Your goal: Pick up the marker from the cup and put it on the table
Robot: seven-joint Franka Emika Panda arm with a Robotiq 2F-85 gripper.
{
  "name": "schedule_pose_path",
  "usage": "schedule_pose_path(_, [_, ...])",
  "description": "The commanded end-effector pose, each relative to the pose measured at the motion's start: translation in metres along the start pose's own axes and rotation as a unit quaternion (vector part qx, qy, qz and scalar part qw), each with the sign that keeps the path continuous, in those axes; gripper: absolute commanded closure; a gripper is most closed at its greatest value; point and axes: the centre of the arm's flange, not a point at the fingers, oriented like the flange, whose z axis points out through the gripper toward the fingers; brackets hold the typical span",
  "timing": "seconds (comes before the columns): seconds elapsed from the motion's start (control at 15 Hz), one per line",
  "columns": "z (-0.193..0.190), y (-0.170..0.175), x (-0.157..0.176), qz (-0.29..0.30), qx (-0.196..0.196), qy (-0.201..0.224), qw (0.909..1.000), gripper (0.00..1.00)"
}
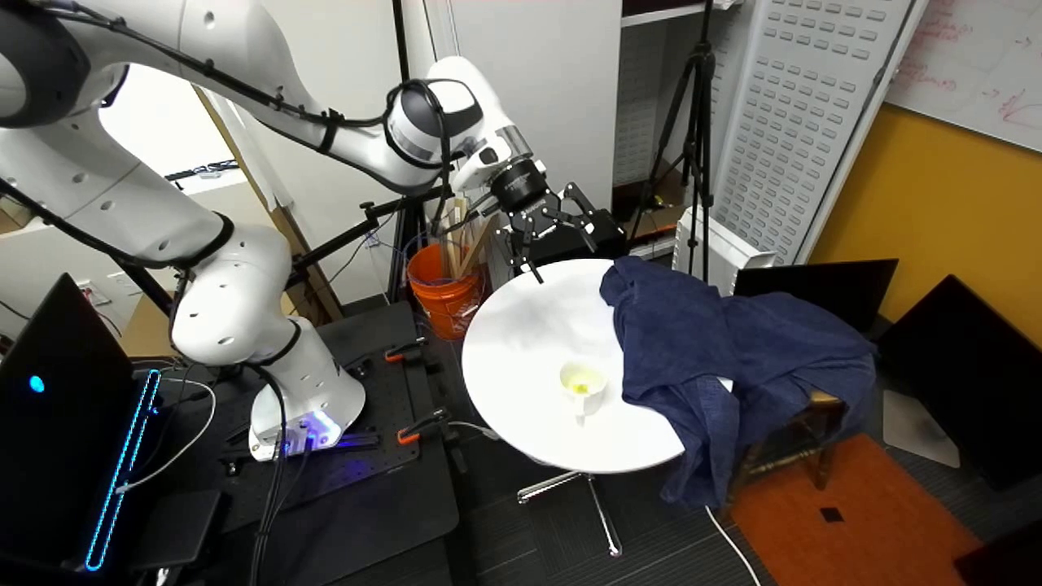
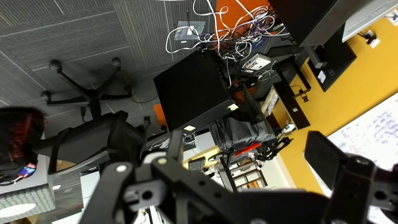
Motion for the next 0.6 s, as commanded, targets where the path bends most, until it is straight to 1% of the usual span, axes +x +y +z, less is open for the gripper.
schedule_pose_path(0.0, [0.024, -0.007, -0.014, 0.009, 0.003, -0.022, 0.9997, 0.00])
schedule_pose_path(0.2, [0.041, -0.007, -0.023, -0.003, -0.010, -0.039, 0.9992, 0.00])
schedule_pose_path(0.53, [0.075, -0.008, -0.034, -0.007, -0.042, -0.034, 0.9985, 0.00])
